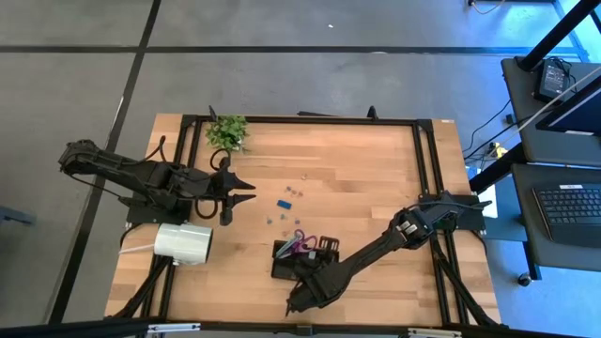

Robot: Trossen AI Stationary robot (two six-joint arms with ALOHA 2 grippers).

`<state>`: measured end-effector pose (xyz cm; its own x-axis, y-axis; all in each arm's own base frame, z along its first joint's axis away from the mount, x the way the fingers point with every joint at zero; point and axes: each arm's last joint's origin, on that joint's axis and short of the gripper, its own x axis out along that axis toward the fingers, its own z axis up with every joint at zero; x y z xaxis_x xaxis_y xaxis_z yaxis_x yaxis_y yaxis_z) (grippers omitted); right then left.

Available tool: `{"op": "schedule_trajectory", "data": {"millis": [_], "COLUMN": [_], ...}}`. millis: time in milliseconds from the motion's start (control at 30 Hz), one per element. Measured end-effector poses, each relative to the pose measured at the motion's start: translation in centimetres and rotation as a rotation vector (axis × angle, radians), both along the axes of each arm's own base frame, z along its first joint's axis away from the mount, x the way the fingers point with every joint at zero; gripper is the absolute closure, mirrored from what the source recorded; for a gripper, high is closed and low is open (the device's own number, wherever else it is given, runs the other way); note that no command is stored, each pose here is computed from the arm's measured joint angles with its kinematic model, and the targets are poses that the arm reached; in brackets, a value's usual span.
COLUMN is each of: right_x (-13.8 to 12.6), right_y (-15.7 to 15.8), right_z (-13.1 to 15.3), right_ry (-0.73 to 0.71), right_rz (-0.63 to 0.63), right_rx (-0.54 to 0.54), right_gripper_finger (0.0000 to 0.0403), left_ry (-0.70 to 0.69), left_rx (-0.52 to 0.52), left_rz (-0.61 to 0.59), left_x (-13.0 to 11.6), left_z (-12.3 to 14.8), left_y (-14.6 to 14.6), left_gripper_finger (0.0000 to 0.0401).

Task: Pick and place office supplies into organizer
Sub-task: Put the light blue sticky note into the desk organizer

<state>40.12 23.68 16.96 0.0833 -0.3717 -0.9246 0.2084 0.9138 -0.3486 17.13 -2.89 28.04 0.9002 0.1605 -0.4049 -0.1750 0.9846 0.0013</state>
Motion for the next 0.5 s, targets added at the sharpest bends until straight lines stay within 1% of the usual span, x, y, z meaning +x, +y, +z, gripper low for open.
{"op": "schedule_trajectory", "data": {"millis": [133, 267, 367, 500], "right_x": [0.22, 0.30, 0.28, 0.28], "right_y": [0.31, 0.54, 0.61, 0.62], "right_z": [-0.09, -0.16, -0.17, -0.18], "right_ry": [0.001, 0.013, 0.024, 0.024], "right_rz": [0.011, 0.005, 0.002, -0.005], "right_rx": [0.063, 0.122, 0.144, 0.147], "right_gripper_finger": [0.0298, 0.0250, 0.0211, 0.0165], "left_ry": [0.000, 0.000, 0.000, 0.000], "left_rx": [0.000, 0.000, 0.000, 0.000], "left_rz": [0.000, 0.000, 0.000, 0.000], "left_x": [0.00, 0.00, 0.00, 0.00], "left_z": [0.00, 0.00, 0.00, 0.00], "left_y": [0.00, 0.00, 0.00, 0.00], "left_gripper_finger": [0.0299, 0.0299, 0.0299, 0.0299]}}
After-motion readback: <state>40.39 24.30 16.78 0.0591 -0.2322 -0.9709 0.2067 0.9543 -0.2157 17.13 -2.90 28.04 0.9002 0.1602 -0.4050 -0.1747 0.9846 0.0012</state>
